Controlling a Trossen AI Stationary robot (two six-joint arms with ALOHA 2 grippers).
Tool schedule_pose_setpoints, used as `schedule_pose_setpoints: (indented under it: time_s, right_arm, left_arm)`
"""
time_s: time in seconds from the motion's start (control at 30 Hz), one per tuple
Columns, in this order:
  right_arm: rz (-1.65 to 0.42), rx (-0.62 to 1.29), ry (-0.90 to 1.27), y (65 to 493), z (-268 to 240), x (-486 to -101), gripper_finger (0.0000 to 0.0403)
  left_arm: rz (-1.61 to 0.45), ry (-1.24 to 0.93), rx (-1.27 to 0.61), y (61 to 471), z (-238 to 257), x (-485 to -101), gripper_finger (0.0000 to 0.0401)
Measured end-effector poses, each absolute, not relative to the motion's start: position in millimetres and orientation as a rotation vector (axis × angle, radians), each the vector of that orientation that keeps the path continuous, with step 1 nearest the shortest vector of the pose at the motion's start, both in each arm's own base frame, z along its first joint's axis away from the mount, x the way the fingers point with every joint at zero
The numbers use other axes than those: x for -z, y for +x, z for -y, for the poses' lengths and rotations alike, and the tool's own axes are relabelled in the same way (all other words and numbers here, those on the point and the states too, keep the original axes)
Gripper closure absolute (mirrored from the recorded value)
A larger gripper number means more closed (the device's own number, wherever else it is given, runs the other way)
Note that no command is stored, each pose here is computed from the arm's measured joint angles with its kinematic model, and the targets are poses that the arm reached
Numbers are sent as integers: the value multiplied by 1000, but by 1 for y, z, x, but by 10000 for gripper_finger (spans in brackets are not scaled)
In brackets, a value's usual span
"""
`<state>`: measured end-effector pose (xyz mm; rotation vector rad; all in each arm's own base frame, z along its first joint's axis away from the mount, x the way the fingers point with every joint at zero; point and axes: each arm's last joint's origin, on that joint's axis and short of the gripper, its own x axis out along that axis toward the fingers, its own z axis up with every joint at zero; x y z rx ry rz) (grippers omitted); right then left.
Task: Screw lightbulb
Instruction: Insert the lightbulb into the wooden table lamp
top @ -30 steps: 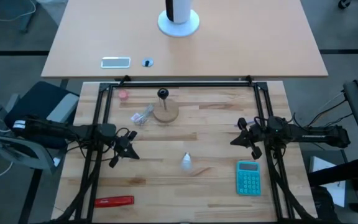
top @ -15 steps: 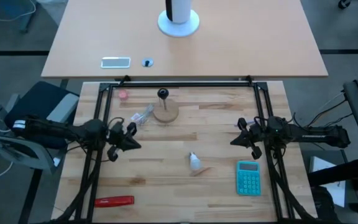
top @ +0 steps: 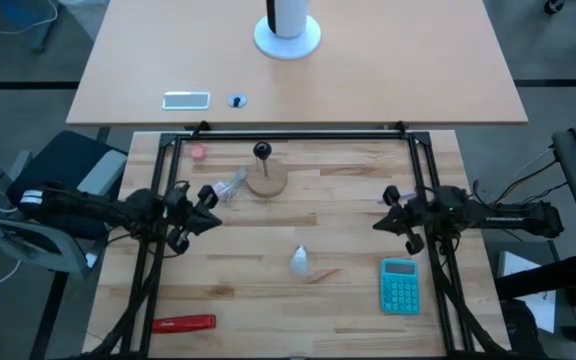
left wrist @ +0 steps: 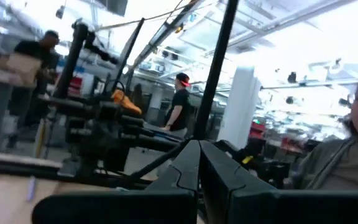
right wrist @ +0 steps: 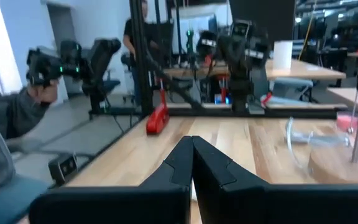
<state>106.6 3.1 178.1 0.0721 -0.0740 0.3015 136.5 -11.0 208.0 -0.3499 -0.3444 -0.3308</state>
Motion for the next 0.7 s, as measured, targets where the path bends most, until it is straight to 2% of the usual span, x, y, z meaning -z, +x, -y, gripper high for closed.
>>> schedule_pose_setpoints:
  time_s: [0.3,0.5,0.7]
  right_arm:
    - [159,-305,66,106,-3,-186,403]
    - [203,-305,44,105,-3,-190,403]
    - [203,-219,39,105,-1,-190,403]
  left_arm:
    - [293,-363,347,181,16,-238,401]
    - [222,-191,542,215,24,-247,401]
    - [168,-185,476,242,23,-253,401]
